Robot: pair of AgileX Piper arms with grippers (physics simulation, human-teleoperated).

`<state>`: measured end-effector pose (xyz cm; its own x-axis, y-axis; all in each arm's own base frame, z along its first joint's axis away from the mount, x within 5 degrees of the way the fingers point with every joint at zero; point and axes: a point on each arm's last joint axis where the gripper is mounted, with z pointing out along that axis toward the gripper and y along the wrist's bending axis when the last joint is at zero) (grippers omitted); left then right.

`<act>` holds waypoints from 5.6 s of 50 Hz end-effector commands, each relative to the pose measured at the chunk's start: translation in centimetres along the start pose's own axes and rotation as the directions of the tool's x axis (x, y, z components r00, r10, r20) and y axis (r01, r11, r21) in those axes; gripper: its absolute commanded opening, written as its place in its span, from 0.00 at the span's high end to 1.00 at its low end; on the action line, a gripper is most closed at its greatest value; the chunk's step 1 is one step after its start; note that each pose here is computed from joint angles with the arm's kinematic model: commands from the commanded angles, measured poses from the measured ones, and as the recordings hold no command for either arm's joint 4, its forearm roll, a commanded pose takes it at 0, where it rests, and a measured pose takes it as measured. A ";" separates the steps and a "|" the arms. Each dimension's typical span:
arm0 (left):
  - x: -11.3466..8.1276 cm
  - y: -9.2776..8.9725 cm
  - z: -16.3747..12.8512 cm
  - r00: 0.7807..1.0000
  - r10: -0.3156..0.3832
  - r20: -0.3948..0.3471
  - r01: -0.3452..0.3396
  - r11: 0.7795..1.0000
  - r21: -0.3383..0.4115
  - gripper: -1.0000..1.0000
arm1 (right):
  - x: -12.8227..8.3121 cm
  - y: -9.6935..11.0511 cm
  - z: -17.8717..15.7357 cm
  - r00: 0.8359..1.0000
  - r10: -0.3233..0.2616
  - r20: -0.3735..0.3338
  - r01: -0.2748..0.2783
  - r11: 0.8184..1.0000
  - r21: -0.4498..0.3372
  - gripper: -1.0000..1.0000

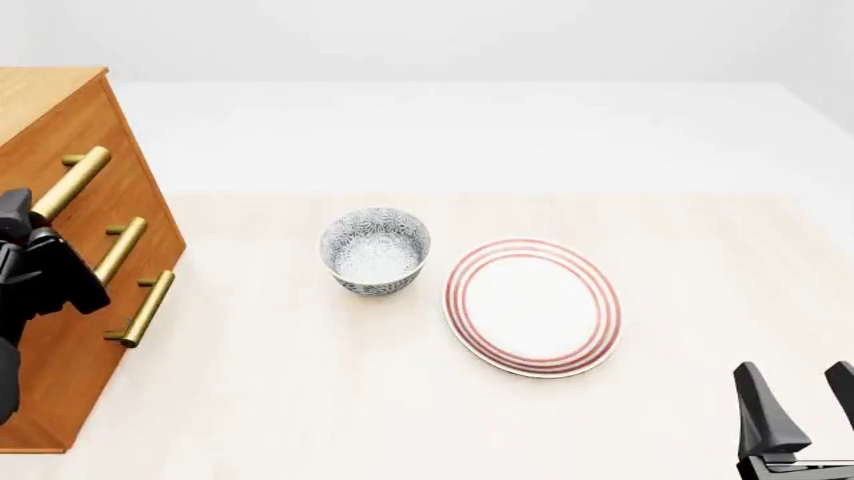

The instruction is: Open the top drawer of the cabinet.

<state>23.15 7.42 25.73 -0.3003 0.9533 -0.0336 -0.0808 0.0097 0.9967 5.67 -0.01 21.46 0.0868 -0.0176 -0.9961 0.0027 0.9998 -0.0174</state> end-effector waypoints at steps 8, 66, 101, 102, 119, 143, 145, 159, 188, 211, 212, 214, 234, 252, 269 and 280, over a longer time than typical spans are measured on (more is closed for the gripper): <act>-0.3 -1.5 -1.2 0.998 0.060 0.012 -0.060 0.998 0.037 1.00 | 0.0 0.0 0.0 1.000 0.000 0.000 0.000 1.000 0.000 0.00; -4.7 -1.1 -2.0 0.976 0.068 0.205 -0.074 0.997 0.022 1.00 | 0.0 0.0 0.0 1.000 0.000 0.000 0.000 1.000 0.000 0.00; -6.9 -0.3 -2.2 0.953 0.061 0.295 -0.069 0.998 0.015 1.00 | 0.0 0.0 0.0 1.000 0.000 0.000 0.000 1.000 0.000 0.00; -6.9 -0.3 -2.2 0.953 0.061 0.298 -0.069 0.998 0.014 1.00 | 0.0 0.0 0.0 1.000 0.000 0.000 0.000 1.000 0.000 0.00; -7.8 0.4 -2.4 0.941 0.073 0.330 -0.073 0.997 -0.010 1.00 | 0.0 0.0 0.0 1.000 0.000 0.000 0.000 1.000 0.000 0.00; -8.4 1.9 -3.8 0.924 0.086 0.374 -0.074 0.996 -0.045 1.00 | 0.0 0.0 0.0 1.000 0.000 0.000 0.000 1.000 0.000 0.00; -8.4 1.9 -3.8 0.923 0.086 0.374 -0.074 0.996 -0.048 1.00 | 0.0 0.0 0.0 1.000 0.000 0.000 0.000 1.000 0.000 0.00; -8.6 1.8 -4.3 0.917 0.084 0.389 -0.067 0.996 -0.056 1.00 | 0.0 0.0 0.0 1.000 0.000 0.000 0.000 1.000 0.000 0.00; -8.6 1.9 -6.6 0.899 0.082 0.430 -0.051 0.995 -0.083 0.00 | 0.0 0.0 0.0 1.000 0.000 0.000 0.000 1.000 0.000 0.00; -9.8 3.3 -8.9 0.846 -0.028 0.533 0.044 0.999 -0.017 0.00 | 0.0 0.0 0.0 1.000 0.000 0.000 0.000 1.000 0.000 0.00; -9.9 3.3 -9.0 0.841 -0.039 0.540 0.048 0.999 -0.003 0.00 | 0.0 0.0 0.0 1.000 0.000 0.000 0.000 1.000 0.000 0.00; -9.6 3.8 -9.2 0.842 -0.059 0.536 0.070 0.998 0.001 0.00 | 0.0 0.0 0.0 1.000 0.000 0.000 0.000 1.000 0.000 0.00; -7.9 9.4 -11.2 0.786 -0.382 0.486 0.343 0.924 0.171 0.00 | 0.0 0.0 0.0 1.000 0.000 0.000 0.000 1.000 0.000 0.00; -6.0 12.8 -11.9 0.704 -0.648 0.292 0.565 0.759 0.323 0.00 | 0.0 0.0 0.0 1.000 0.000 0.000 0.000 1.000 0.000 0.00; -5.8 13.9 -11.2 0.592 -0.796 0.128 0.702 0.587 0.402 0.00 | 0.0 0.0 0.0 1.000 0.000 0.000 0.000 1.000 0.000 0.00; -6.5 14.8 -9.9 0.519 -0.854 0.037 0.756 0.479 0.447 0.00 | 0.0 0.0 0.0 1.000 0.000 0.000 0.000 1.000 0.000 0.00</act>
<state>13.61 -1.62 39.08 0.0112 0.5930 -0.8051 0.1386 0.7965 0.5886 5.67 -0.01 21.46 0.0868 -0.0176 -0.9961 0.0028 0.9998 -0.0174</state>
